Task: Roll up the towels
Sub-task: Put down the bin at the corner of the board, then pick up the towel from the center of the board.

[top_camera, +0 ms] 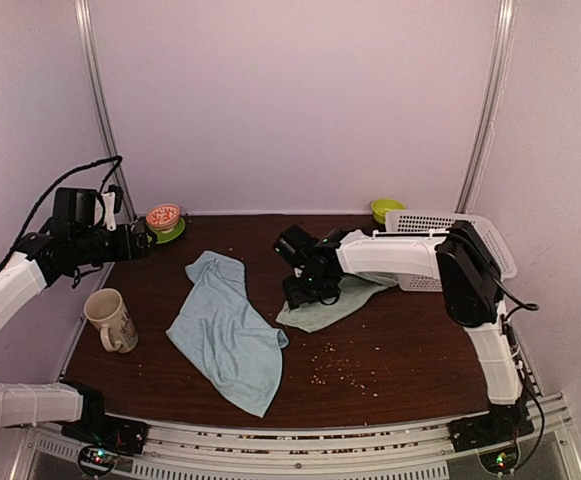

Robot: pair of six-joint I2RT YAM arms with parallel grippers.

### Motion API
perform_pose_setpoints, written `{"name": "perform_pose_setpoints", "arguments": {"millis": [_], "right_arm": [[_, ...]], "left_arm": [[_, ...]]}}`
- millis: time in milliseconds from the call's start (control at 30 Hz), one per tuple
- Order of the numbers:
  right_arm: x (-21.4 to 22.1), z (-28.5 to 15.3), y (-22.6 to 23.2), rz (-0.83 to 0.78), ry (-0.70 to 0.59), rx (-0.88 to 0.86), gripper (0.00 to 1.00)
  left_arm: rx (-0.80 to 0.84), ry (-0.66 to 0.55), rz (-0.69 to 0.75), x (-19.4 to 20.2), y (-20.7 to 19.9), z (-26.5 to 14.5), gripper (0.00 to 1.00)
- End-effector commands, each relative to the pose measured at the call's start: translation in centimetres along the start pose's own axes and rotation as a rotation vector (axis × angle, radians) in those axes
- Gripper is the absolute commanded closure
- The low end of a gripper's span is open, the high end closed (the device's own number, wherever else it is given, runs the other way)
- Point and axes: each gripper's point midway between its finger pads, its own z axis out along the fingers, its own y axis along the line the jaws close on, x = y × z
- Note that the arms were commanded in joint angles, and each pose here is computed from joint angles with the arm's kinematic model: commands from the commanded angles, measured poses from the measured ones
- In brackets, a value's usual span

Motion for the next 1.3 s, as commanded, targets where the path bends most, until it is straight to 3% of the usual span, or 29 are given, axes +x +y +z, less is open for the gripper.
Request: {"name": "perform_pose_setpoints", "arguments": {"millis": [0, 233, 300, 400, 433, 567, 733, 833, 1000, 1167, 1267], "right_arm": [[2.4, 0.4, 1.7, -0.038, 0.053, 0.010, 0.31], [5.8, 2.1, 0.6, -0.085, 0.144, 0.087, 0.51], [5.5, 2.1, 0.7, -0.102, 0.142, 0.087, 0.64], [4.0, 0.6, 1.1, -0.109, 0.119, 0.069, 0.95], [3.0, -0.4, 1.5, -0.102, 0.094, 0.048, 1.00], [-3.4, -7.3, 3.9, -0.058, -0.093, -0.104, 1.00], [-12.7, -21.2, 6.7, -0.019, -0.402, -0.365, 1.00], [-15.6, -26.8, 6.2, 0.005, -0.512, -0.437, 1.00], [-18.0, -32.3, 3.6, 0.070, -0.631, -0.544, 1.00], [-17.2, -43.4, 1.8, 0.043, -0.863, -0.723, 1.00], [-16.2, -44.3, -0.1, 0.027, -0.880, -0.653, 1.00]], "left_arm": [[0.031, -0.029, 0.001, -1.1, -0.5, -0.2, 0.03], [0.038, -0.028, -0.002, -1.1, -0.6, -0.3, 0.03], [0.037, -0.030, -0.002, -1.2, -0.6, -0.3, 0.03], [0.032, -0.035, -0.002, -1.2, -0.5, -0.5, 0.04], [0.032, -0.035, -0.001, -1.1, -0.5, -0.5, 0.04], [0.040, -0.031, 0.024, -0.9, -1.1, -0.5, 0.04], [0.044, -0.005, 0.058, -0.1, -2.2, 0.0, 0.05], [0.028, 0.003, 0.065, 0.2, -2.2, 0.1, 0.05], [0.026, 0.014, 0.078, 0.7, -2.6, 0.3, 0.05], [0.037, 0.089, 0.056, 3.1, -3.8, 1.5, 0.06], [0.062, 0.133, 0.038, 5.0, -4.9, 2.7, 0.07]]}}
